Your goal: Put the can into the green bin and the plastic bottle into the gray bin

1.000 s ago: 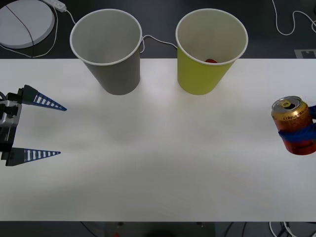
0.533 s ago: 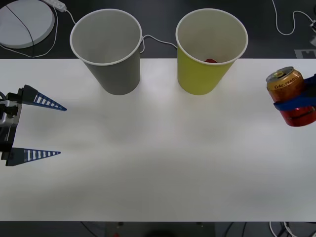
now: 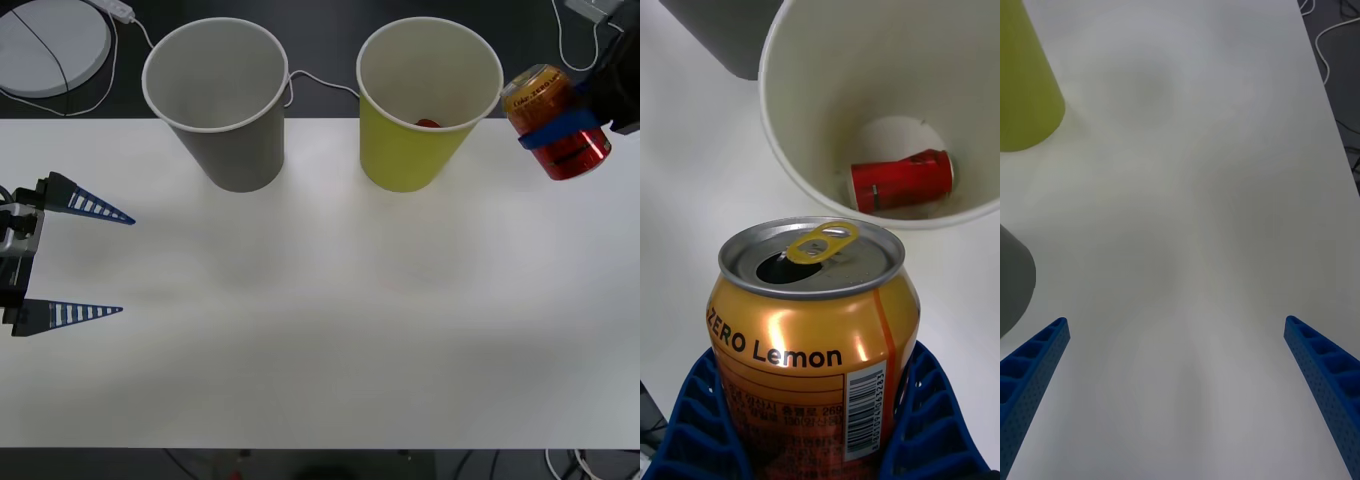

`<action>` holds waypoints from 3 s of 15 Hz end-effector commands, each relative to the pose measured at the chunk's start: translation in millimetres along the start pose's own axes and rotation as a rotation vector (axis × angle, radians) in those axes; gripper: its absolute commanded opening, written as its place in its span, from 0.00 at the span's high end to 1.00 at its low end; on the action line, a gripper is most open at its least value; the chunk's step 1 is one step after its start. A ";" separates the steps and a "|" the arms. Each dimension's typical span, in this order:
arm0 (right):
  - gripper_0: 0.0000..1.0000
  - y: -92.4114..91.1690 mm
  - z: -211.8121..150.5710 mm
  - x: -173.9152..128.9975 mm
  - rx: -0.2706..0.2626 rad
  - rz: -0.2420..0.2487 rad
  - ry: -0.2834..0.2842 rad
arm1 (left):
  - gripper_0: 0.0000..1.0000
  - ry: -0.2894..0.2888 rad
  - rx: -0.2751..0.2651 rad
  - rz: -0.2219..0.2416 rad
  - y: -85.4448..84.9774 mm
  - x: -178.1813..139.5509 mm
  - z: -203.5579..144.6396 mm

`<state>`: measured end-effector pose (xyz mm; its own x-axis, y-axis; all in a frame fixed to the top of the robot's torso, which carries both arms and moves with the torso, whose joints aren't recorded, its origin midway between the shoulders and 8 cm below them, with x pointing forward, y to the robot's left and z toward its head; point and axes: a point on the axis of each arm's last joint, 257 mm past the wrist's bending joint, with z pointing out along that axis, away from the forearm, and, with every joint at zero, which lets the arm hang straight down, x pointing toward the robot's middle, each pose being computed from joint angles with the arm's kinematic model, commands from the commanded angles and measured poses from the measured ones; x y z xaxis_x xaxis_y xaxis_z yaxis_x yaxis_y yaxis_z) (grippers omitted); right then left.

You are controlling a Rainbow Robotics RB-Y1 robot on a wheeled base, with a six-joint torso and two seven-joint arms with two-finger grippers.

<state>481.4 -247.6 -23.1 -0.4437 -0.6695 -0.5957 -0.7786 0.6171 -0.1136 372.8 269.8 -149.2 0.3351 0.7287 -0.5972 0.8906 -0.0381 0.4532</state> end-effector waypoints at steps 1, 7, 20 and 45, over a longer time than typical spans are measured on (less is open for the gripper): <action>1.00 -10.7 7.6 -34.9 0.009 -0.001 -0.011 | 0.00 0.000 0.000 0.000 0.0 0.0 0.0; 1.00 -27.3 41.3 -93.0 0.069 -0.010 -0.014 | 0.00 0.000 0.000 0.000 0.0 0.0 0.0; 0.83 -49.4 66.3 -126.5 0.142 -0.030 0.041 | 0.00 0.000 0.000 0.000 0.0 0.0 0.0; 0.00 9.3 -40.5 -13.6 -0.146 -0.536 -0.264 | 0.00 0.000 0.000 0.000 0.0 0.0 0.0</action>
<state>468.2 -246.8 20.0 0.1113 -0.7393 -0.6641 -0.9255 0.1664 -0.3404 372.8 269.8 -149.2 0.3350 0.7287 -0.5972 0.8906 -0.0380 0.4532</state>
